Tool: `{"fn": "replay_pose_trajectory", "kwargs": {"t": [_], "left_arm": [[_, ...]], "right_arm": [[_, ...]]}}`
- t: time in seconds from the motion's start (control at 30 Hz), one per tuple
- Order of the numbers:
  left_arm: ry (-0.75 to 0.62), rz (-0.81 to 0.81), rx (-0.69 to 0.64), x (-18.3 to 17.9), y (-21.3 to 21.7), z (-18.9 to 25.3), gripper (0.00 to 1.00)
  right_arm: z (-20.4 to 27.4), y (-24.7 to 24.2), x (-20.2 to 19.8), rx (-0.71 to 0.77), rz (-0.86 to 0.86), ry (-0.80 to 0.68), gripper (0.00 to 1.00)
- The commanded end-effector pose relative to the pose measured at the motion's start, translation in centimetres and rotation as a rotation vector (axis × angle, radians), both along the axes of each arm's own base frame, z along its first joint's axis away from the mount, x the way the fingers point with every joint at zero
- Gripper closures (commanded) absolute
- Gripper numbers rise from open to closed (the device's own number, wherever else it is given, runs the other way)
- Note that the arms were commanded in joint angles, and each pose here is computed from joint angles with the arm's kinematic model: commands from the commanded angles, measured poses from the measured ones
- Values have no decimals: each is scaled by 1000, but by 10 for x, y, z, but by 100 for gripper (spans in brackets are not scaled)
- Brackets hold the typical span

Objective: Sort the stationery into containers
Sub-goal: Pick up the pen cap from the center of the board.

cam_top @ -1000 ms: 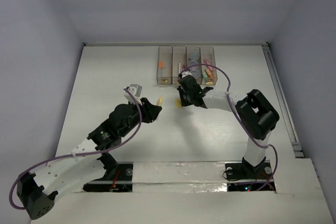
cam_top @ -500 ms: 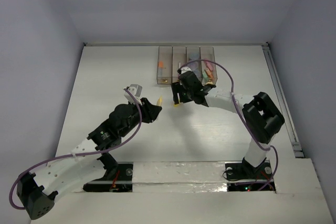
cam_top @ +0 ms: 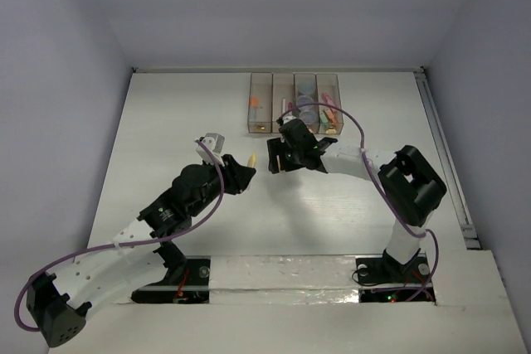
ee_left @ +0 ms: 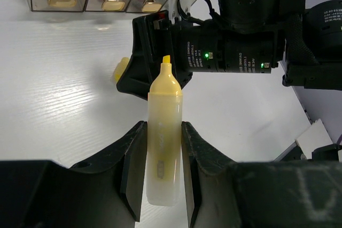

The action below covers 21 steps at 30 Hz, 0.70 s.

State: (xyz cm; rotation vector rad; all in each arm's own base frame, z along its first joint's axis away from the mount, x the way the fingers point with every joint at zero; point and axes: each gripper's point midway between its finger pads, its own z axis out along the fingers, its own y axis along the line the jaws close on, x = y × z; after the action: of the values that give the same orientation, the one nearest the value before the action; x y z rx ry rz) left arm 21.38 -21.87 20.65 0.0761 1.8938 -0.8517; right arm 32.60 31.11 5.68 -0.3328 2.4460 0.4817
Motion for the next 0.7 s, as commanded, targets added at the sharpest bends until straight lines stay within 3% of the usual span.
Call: {"fn": "replay_pose_trajectory", "kwargs": {"t": [0.0, 0.67], "left_arm": [[-70, -5, -62, 2, -2, 28, 100], [-74, -6, -71, 1, -1, 31, 100]], "right_arm": [[19, 9, -2, 70, 5, -19, 30], [1, 16, 20, 7, -12, -26, 29]]}}
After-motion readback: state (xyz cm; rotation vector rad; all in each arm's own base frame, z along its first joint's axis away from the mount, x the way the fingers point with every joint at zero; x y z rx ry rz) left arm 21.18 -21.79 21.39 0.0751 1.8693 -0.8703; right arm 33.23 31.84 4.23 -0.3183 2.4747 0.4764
